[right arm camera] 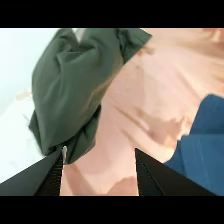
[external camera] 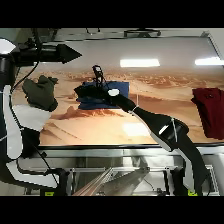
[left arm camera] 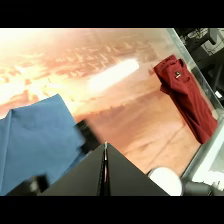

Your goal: Fold the shirts.

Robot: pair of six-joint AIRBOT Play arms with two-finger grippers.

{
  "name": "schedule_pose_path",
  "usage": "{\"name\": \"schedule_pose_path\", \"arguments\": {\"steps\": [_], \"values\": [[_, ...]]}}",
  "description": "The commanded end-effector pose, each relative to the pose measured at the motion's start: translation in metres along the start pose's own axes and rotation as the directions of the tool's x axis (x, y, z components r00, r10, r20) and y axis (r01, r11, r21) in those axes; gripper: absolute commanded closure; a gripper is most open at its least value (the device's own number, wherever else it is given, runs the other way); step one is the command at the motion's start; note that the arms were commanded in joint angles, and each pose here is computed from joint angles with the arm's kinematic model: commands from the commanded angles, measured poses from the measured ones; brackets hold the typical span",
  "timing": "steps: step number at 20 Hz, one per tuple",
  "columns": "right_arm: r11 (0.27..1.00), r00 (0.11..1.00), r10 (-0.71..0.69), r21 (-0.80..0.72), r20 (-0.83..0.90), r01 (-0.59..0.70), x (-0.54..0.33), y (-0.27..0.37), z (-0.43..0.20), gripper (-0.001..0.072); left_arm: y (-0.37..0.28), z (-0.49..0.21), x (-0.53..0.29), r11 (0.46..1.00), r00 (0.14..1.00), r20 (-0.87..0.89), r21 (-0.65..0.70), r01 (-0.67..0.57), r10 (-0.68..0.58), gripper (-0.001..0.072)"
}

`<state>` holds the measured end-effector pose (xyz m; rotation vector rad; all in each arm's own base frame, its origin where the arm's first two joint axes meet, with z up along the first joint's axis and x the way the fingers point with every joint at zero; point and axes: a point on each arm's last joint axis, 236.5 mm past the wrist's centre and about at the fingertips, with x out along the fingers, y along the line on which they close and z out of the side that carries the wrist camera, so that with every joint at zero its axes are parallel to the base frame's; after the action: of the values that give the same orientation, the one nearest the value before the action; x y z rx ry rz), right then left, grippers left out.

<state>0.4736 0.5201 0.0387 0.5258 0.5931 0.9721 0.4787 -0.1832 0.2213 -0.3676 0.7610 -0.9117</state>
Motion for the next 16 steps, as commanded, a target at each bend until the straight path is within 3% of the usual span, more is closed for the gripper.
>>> {"name": "schedule_pose_path", "arguments": {"steps": [1,3,5,7,11,12,13,16], "values": [[0.999,0.992,0.041,-0.009,-0.116,-0.043,-0.04,0.0,0.026,0.0225,0.001,-0.002,-0.002,1.0,1.0,-0.006,0.002,0.001,-0.001,0.0705],[0.996,0.956,-0.071,0.036,-0.286,0.084,-0.089,-0.045,0.026,0.0223,0.001,-0.002,-0.002,1.0,1.0,-0.006,0.002,0.001,-0.001,0.0705],[0.962,0.863,-0.2,0.074,-0.464,0.263,-0.149,-0.1,0.012,0.0207,0.0,-0.005,-0.002,1.0,1.0,-0.017,0.002,0.006,-0.005,0.0705],[0.914,0.779,-0.232,0.145,-0.583,0.38,-0.204,-0.139,0.0,0.0207,-0.001,-0.007,-0.002,1.0,1.0,-0.025,0.002,0.008,-0.008,0.0705],[0.806,0.741,-0.248,0.291,-0.624,0.515,-0.258,-0.202,-0.024,0.0204,-0.003,-0.011,-0.002,1.0,0.999,-0.045,0.002,0.018,-0.018,0.0705],[0.789,0.742,-0.263,0.306,-0.616,0.533,-0.26,-0.214,-0.029,0.0154,-0.004,-0.012,-0.002,1.0,0.999,-0.049,0.001,0.02,-0.02,0.0705],[0.778,0.743,-0.275,0.313,-0.611,0.545,-0.259,-0.222,-0.034,0.0028,-0.004,-0.012,-0.002,1.0,0.999,-0.047,0.002,0.02,-0.02,0.0705],[0.765,0.773,-0.243,0.374,-0.586,0.524,-0.238,-0.228,-0.044,0.002,-0.004,-0.012,-0.002,1.0,0.999,-0.048,0.002,0.021,-0.021,0.0705]]}}
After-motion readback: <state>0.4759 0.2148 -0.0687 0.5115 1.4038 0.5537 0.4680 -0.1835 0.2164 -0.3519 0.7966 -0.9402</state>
